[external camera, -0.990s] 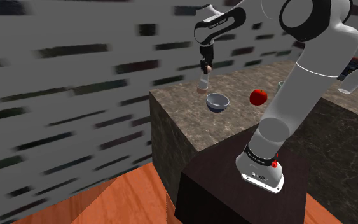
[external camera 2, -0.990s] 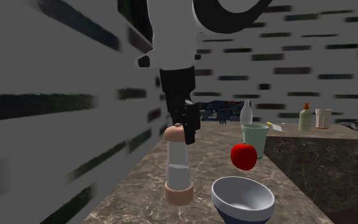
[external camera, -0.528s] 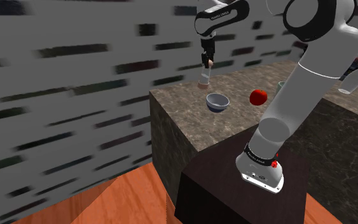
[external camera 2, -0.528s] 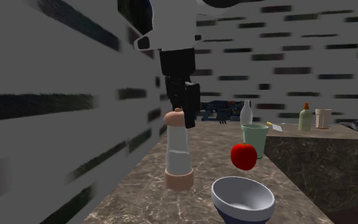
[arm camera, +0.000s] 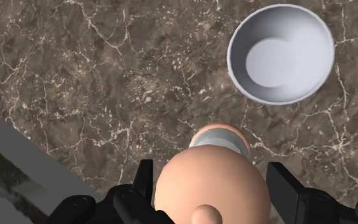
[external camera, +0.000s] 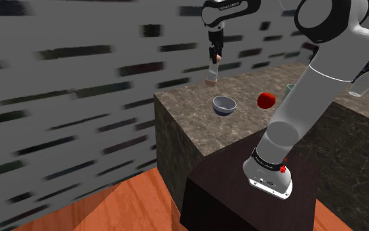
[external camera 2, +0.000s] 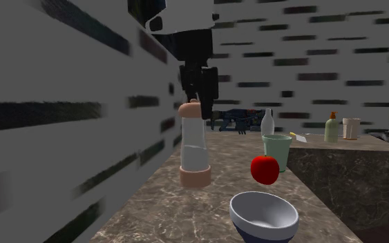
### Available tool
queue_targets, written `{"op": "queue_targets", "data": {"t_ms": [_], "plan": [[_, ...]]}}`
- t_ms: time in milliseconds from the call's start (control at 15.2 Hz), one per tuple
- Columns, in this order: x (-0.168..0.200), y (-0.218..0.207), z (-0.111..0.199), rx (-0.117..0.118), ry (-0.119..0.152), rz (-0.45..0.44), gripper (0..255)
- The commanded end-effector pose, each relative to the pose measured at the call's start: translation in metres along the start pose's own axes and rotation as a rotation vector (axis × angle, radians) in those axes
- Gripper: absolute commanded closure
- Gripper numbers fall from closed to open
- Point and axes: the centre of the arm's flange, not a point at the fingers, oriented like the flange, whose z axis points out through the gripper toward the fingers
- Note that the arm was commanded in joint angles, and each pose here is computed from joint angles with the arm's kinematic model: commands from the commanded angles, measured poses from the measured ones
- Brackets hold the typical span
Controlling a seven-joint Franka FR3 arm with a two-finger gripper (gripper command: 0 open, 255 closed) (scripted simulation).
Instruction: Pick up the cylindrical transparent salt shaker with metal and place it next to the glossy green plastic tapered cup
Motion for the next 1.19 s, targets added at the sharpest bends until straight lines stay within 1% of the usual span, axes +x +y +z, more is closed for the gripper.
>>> {"op": "queue_targets", "data": {"t_ms": [0, 1122], "plan": [[-0.002, 0.002, -0.011, 0.000, 0.000, 0.000, 255], [-0.019, 0.022, -0.097, 0.000, 0.000, 0.000, 255]]}}
